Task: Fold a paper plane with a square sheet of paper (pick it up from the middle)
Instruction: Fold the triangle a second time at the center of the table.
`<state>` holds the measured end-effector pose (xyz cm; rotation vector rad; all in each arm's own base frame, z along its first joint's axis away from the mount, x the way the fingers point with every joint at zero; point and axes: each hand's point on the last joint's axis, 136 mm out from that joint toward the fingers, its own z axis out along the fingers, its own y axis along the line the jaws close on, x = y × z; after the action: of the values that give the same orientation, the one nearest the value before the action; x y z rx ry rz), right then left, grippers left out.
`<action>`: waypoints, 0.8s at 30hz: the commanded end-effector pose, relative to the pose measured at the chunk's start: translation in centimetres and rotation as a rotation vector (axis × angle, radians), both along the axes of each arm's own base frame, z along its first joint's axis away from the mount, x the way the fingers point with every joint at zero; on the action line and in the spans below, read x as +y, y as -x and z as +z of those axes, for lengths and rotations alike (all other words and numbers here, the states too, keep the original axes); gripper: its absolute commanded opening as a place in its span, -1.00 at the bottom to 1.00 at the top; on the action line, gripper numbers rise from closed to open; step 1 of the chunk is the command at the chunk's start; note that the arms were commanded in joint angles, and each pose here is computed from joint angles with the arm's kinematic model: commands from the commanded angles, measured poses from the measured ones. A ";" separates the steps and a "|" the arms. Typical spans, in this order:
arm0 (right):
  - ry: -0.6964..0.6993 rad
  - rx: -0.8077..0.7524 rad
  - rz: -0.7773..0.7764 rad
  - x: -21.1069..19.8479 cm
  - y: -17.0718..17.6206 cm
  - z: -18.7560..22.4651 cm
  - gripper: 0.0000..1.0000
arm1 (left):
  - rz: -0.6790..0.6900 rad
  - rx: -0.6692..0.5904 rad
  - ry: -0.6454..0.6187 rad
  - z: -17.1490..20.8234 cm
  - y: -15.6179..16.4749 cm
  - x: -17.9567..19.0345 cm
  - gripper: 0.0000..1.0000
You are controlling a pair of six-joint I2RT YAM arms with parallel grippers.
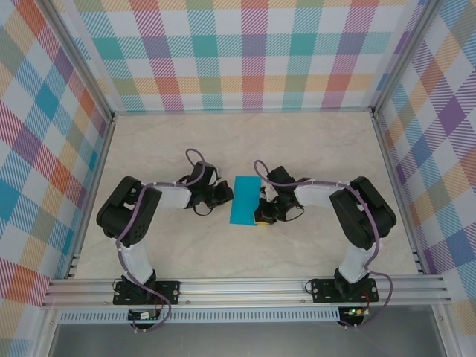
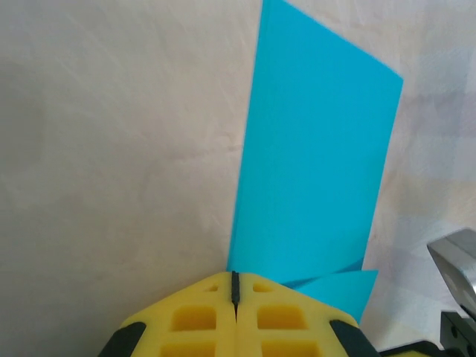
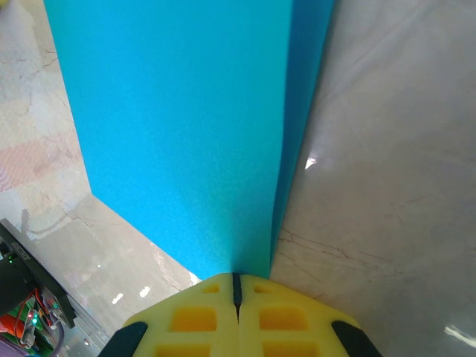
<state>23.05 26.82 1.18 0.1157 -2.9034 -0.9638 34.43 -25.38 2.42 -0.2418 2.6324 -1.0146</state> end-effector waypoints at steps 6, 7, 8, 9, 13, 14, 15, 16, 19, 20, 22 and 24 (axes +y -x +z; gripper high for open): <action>0.195 0.019 -0.008 -3.2 1.1 -3.6 -0.99 | -0.045 -0.085 0.081 4.8 1.0 -2.4 -0.93; 0.195 0.018 -0.007 -3.2 1.1 -3.5 -0.99 | -0.058 -0.080 0.084 4.6 1.5 -3.0 -0.93; 0.196 0.019 -0.008 -3.2 1.1 -3.6 -0.99 | -0.070 -0.071 0.087 4.4 2.0 -3.5 -0.93; 0.197 0.021 -0.008 -3.2 1.1 -3.6 -0.99 | -0.087 -0.059 0.090 3.9 2.5 -4.1 -0.93; 0.198 0.025 -0.007 -3.2 1.2 -3.7 -0.99 | -0.139 -0.013 0.091 2.1 4.2 -5.6 -0.93; 0.199 0.026 -0.007 -3.3 1.2 -3.8 -0.99 | -0.146 -0.007 0.089 1.8 4.3 -5.8 -0.93; 0.200 0.029 -0.007 -3.3 1.3 -3.9 -0.99 | -0.149 0.001 0.084 1.5 4.4 -5.8 -0.93; 0.201 0.028 -0.007 -3.3 1.3 -3.9 -0.99 | -0.149 0.007 0.073 1.2 4.3 -5.7 -0.93; 0.204 0.031 -0.007 -3.4 1.4 -4.1 -0.98 | -0.131 0.017 0.010 -0.1 3.7 -5.0 -0.94; 0.206 0.032 -0.007 -3.4 1.4 -4.1 -0.99 | -0.123 0.018 -0.004 -0.4 3.4 -4.8 -0.94; 0.207 0.029 -0.005 -3.5 1.4 -4.1 -0.99 | -0.094 0.029 -0.034 -1.1 2.7 -3.7 -0.94; 0.207 0.028 -0.005 -3.5 1.4 -4.1 -0.99 | -0.076 0.038 -0.058 -1.7 2.1 -2.6 -0.94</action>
<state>23.05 26.80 1.17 0.1159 -2.9041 -0.9627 30.92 -30.06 2.17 -0.1072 2.6925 -1.0845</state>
